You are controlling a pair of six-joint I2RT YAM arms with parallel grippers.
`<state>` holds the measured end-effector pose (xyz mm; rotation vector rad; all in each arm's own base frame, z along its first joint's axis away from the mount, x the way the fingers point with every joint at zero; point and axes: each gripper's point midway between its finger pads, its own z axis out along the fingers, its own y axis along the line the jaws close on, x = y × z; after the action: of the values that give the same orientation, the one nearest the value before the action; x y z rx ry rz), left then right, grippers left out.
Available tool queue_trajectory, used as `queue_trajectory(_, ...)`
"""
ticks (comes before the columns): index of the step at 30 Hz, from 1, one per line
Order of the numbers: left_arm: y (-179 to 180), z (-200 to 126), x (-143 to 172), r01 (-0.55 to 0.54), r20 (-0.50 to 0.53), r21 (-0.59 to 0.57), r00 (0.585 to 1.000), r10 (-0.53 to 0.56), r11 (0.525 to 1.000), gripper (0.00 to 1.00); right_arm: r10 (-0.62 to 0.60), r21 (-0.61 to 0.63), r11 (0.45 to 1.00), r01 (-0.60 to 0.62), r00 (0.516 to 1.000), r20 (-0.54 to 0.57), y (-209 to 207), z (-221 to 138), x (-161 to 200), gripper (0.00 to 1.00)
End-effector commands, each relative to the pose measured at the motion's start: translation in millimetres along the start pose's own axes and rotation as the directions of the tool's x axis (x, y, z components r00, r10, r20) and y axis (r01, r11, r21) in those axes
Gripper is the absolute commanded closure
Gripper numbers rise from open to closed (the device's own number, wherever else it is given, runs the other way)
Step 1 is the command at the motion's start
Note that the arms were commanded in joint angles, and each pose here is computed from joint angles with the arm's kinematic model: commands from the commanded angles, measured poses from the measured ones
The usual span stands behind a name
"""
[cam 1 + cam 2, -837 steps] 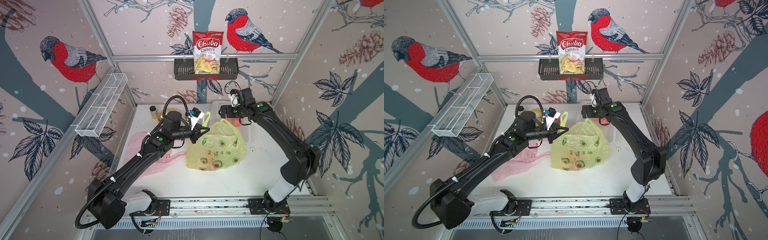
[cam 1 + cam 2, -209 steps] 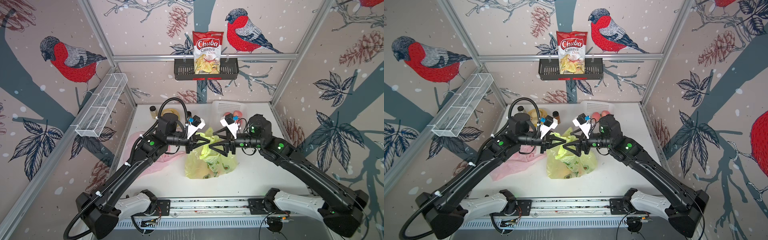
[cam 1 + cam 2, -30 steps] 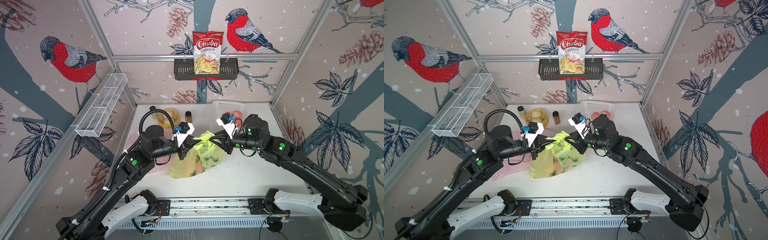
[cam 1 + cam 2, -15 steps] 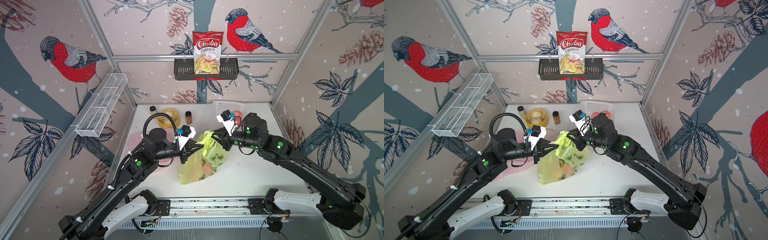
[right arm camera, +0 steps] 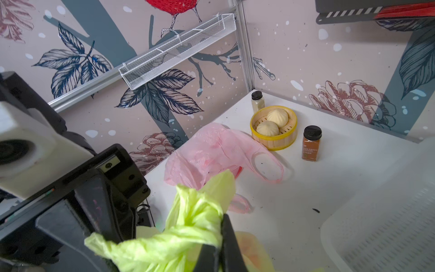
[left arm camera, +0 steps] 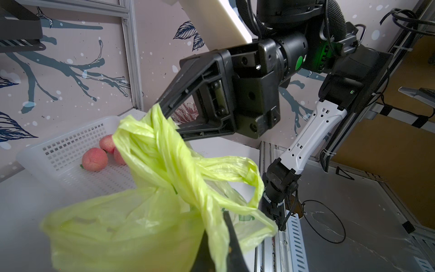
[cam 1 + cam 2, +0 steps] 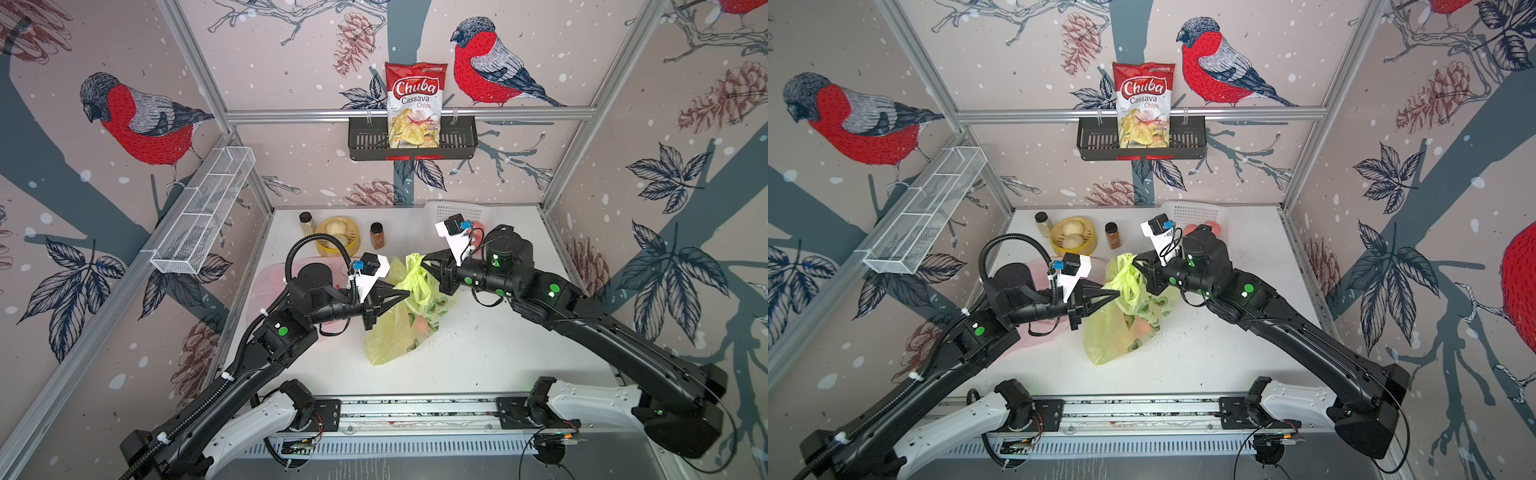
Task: Place the peach into a plastic bag & tie a knot
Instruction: Cross the plastic bag at the center of the board.
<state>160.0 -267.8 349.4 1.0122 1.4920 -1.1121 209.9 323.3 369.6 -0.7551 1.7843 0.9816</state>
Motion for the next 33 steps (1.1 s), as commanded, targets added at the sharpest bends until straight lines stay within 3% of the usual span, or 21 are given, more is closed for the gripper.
queue_trajectory(1, -4.4, 1.1, -10.1, -0.010, 0.055, 0.027, 0.998, 0.009, 1.000, 1.00, 0.058, -0.067, 0.997, -0.047, 0.982, 0.181, 11.7, -7.1, -35.0, 1.00)
queue_trajectory(5, -3.3, 3.3, -11.3, -0.002, 0.092, 0.034, 0.996, -0.001, 0.999, 1.00, 0.139, -0.184, 0.979, -0.091, 0.955, 0.263, 24.8, -16.4, -45.4, 1.00)
queue_trajectory(8, -10.1, 6.3, -14.7, 0.007, 0.130, 0.093, 0.991, -0.019, 0.996, 1.00, 0.164, -0.201, 0.974, -0.107, 0.942, 0.294, 24.6, -14.6, -47.5, 1.00)
queue_trajectory(15, -10.9, 9.6, -20.5, -0.004, 0.159, 0.095, 0.987, -0.011, 0.995, 1.00, 0.204, -0.394, 0.914, -0.093, 0.946, 0.251, 51.7, -12.8, -43.5, 1.00)
queue_trajectory(20, 0.3, 7.2, -18.3, -0.009, 0.129, 0.009, 0.992, 0.007, 1.000, 0.99, 0.208, -0.462, 0.881, -0.104, 0.962, 0.179, 56.9, -10.4, -33.7, 1.00)
queue_trajectory(21, 2.2, 7.1, -16.0, -0.007, 0.112, -0.003, 0.994, 0.007, 1.000, 0.92, 0.201, -0.467, 0.878, -0.103, 0.966, 0.166, 57.3, -10.3, -31.6, 1.00)
queue_trajectory(23, 4.4, 6.6, -11.8, -0.002, 0.075, -0.021, 0.997, 0.003, 1.000, 0.68, 0.191, -0.495, 0.863, -0.097, 0.971, 0.143, 59.3, -12.6, -27.2, 1.00)
queue_trajectory(26, 2.4, 2.0, -10.3, -0.008, 0.047, -0.031, 0.999, 0.009, 0.999, 0.50, 0.183, -0.500, 0.861, -0.092, 0.974, 0.135, 55.6, -13.9, -23.8, 1.00)
queue_trajectory(33, -12.4, -28.9, -24.8, -0.044, 0.100, -0.079, 0.994, 0.052, 0.996, 0.42, 0.177, -0.515, 0.853, -0.082, 0.974, 0.138, 49.7, -17.0, -24.9, 1.00)
